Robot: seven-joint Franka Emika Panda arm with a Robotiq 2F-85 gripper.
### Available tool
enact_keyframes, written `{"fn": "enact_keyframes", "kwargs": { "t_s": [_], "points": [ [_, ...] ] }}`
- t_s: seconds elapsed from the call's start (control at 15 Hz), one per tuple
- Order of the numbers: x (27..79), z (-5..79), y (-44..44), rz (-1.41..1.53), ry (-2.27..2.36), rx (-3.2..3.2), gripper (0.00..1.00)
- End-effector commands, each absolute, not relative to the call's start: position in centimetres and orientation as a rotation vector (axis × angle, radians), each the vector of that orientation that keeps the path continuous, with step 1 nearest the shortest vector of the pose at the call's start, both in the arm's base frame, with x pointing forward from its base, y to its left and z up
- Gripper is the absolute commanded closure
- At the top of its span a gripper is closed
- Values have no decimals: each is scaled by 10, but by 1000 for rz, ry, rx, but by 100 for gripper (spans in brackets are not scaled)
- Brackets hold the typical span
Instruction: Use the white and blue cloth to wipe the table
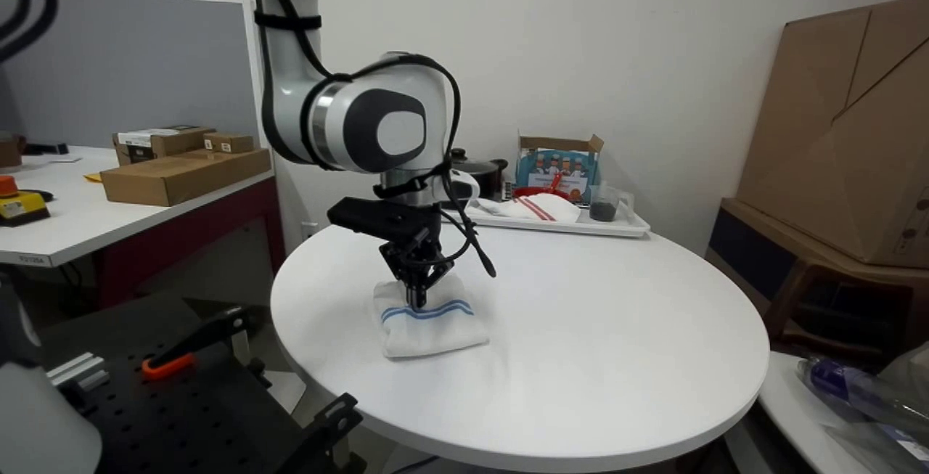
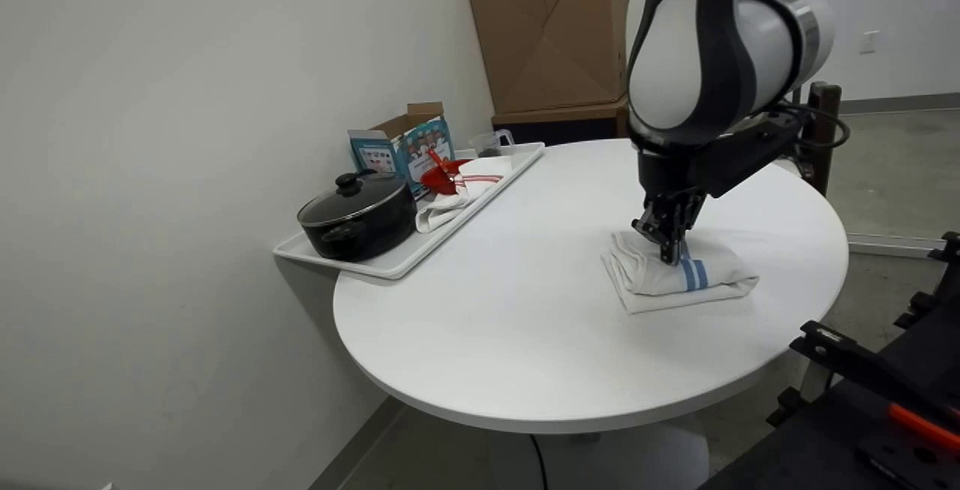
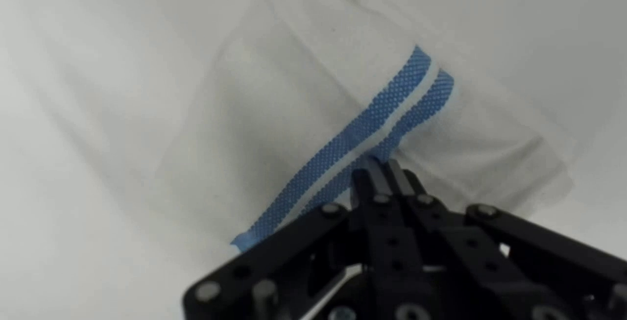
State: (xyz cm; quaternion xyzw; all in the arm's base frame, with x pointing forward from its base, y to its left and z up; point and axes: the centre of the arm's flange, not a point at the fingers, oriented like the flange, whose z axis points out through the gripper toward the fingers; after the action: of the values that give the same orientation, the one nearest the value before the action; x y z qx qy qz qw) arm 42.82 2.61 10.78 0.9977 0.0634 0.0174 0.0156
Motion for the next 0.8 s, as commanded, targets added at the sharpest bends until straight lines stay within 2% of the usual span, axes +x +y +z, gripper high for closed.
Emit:
{"fn": "enact_keyframes", "kwargs": {
  "t_s": [0.0,0.47,0.73],
  "points": [
    [484,78,44,103,113,3076,100],
    [561,53,75,143,34,3040,100],
    [573,31,102,97,88,2995,100]
  ]
}}
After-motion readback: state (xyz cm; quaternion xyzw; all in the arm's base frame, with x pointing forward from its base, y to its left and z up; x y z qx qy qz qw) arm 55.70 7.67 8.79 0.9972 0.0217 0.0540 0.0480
